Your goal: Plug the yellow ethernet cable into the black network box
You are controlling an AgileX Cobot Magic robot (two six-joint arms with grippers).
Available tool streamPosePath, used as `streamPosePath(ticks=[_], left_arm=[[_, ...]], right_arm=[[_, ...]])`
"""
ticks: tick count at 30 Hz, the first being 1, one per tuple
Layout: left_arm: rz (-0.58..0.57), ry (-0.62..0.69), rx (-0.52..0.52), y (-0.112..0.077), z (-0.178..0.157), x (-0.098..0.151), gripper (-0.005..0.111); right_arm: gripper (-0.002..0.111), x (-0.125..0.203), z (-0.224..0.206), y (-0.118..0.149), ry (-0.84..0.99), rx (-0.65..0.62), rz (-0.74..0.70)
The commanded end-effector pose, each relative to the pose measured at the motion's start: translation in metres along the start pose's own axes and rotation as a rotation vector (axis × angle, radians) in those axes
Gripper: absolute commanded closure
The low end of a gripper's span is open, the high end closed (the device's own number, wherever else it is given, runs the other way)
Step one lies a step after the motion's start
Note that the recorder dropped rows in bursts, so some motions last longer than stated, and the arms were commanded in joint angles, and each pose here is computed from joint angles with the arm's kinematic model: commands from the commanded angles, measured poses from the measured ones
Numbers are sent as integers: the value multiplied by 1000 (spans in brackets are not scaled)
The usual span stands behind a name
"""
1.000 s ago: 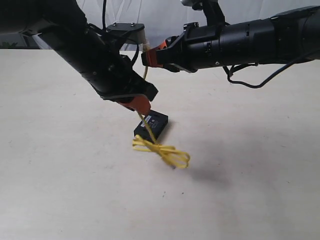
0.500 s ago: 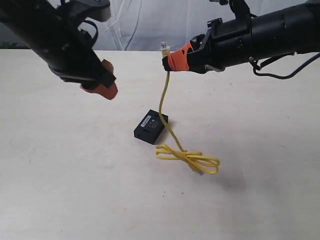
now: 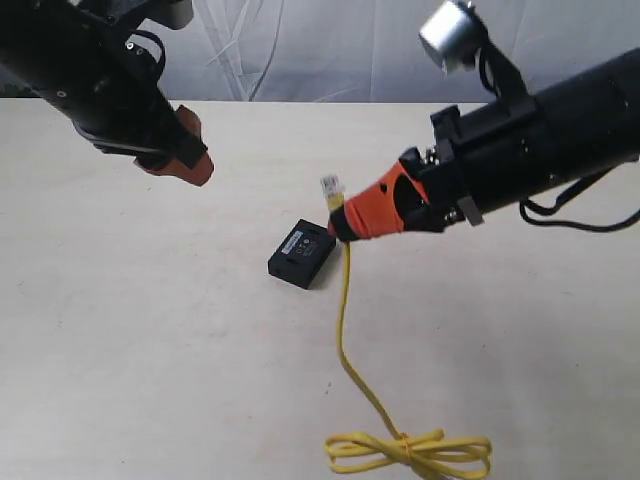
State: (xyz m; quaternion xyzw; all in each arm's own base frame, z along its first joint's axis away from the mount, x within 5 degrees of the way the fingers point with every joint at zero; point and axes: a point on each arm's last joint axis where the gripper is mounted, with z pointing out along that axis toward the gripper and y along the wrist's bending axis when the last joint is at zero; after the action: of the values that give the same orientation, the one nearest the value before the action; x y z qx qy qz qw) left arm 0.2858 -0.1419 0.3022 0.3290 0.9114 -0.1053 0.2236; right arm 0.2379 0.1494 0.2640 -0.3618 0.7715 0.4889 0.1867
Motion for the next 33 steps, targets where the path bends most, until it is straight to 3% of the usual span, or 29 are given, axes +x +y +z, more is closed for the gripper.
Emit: streamPosePath(ticks=[1,3,13,19,27,30,33], left_arm=[[-9,-38,14,-1,3,2,45],[-11,-40,18,-1,4,3,45],[-26,-39,14,-1,15,11,45],[-28,-52,3,0,18,12,45],[-28,-56,2,0,18,12,45],[-28,-56,2,0,18,12,45],[-28,-54,2,0,18,12,45]], right_arm=[[109,16,7,-36,67,209,23],[109,24,13,-57,129,285,36],[109,46,51,-140,282,335,83],[109,44,59,-162,346,333,45],[108,47,62,-171,357,359,45],[96,45,61,-171,350,373,37],[74,44,60,-170,348,375,33]])
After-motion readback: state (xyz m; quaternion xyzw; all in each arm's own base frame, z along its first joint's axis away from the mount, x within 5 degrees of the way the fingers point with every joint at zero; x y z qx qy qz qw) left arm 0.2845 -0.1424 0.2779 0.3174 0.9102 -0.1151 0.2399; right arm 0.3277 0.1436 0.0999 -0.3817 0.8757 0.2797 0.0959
